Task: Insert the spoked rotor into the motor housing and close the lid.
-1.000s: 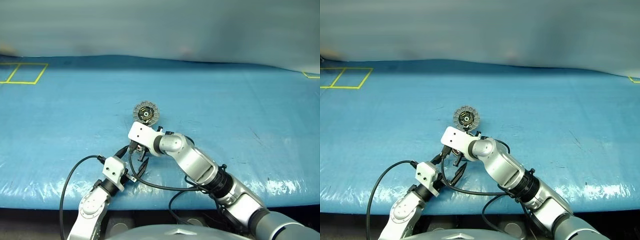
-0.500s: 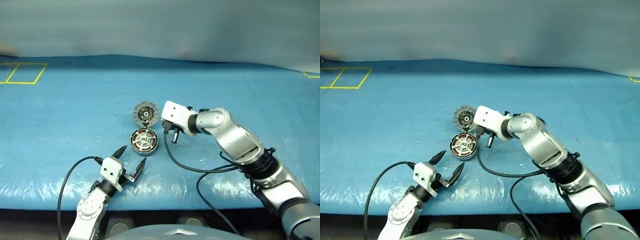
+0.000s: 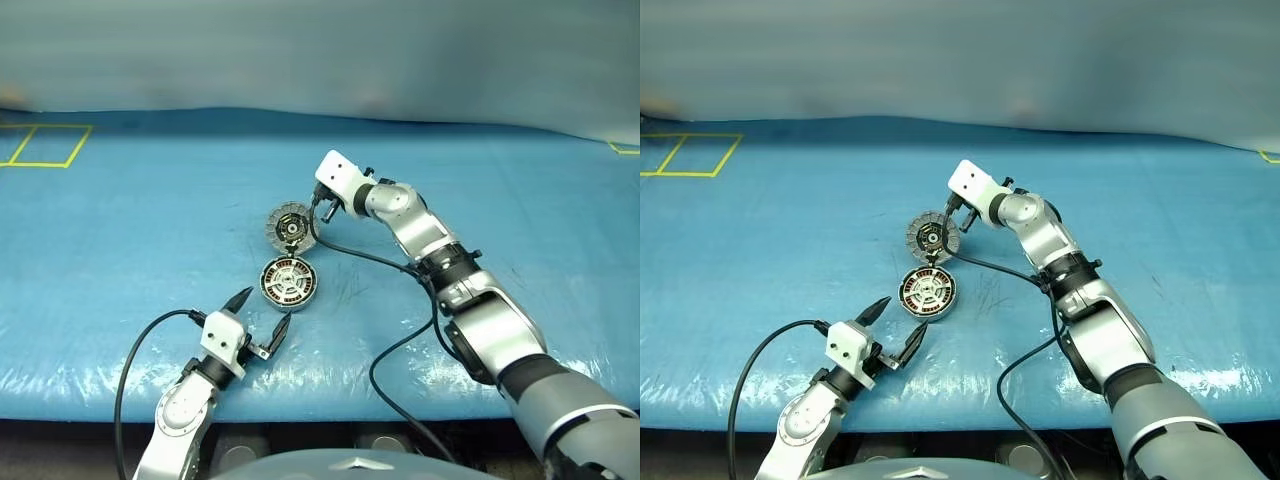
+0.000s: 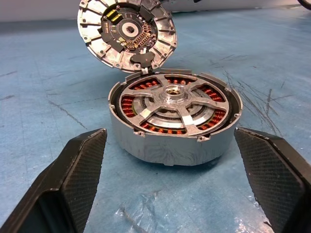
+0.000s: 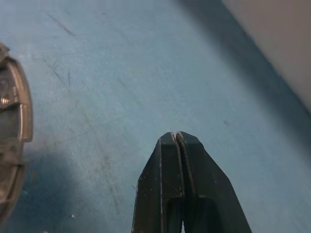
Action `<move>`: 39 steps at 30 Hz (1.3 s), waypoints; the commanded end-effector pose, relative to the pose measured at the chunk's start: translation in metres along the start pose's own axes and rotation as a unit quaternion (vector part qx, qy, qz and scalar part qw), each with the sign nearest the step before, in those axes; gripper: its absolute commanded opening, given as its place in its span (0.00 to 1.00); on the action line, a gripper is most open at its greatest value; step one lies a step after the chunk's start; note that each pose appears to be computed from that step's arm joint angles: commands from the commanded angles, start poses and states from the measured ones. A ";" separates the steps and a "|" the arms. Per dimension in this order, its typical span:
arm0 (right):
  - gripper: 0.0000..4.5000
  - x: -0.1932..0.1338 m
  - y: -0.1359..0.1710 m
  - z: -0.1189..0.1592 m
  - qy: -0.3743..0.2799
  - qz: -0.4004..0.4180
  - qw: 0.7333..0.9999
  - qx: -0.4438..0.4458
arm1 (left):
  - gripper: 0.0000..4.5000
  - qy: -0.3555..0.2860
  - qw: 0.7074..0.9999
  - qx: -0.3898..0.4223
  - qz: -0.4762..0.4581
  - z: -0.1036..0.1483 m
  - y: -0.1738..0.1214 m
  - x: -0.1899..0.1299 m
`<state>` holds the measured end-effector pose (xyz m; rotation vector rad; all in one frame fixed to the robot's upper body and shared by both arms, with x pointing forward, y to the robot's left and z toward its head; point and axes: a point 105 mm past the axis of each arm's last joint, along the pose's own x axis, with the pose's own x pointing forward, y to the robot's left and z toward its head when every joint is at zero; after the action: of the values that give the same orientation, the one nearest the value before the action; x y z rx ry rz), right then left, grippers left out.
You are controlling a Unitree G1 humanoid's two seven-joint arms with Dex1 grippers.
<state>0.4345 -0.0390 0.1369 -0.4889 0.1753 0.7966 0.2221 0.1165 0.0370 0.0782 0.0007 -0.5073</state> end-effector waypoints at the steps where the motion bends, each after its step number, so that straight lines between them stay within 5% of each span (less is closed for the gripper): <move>1: 0.01 0.001 0.002 0.017 -0.041 0.062 0.993 0.096 | 1.00 -0.024 1.000 0.007 0.008 0.011 0.000 0.000; 8: 0.01 0.000 0.034 0.019 -0.043 0.203 0.960 0.190 | 1.00 -0.025 1.000 0.006 0.013 0.011 -0.001 0.000; 22: 0.01 -0.029 0.077 0.029 -0.067 0.378 0.892 0.237 | 1.00 -0.020 1.000 0.001 0.006 0.009 -0.003 0.001; 33: 0.01 -0.046 0.130 0.001 -0.035 0.391 0.889 0.234 | 1.00 -0.020 1.000 0.003 -0.006 0.009 -0.004 0.005; 39: 0.01 -0.047 0.156 -0.026 -0.021 0.318 0.906 0.278 | 1.00 -0.018 1.000 0.005 -0.010 0.009 -0.003 0.004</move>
<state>0.2889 0.0107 0.0769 0.1775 0.5238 1.3918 0.2243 0.1130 0.0387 0.0804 -0.0078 -0.5210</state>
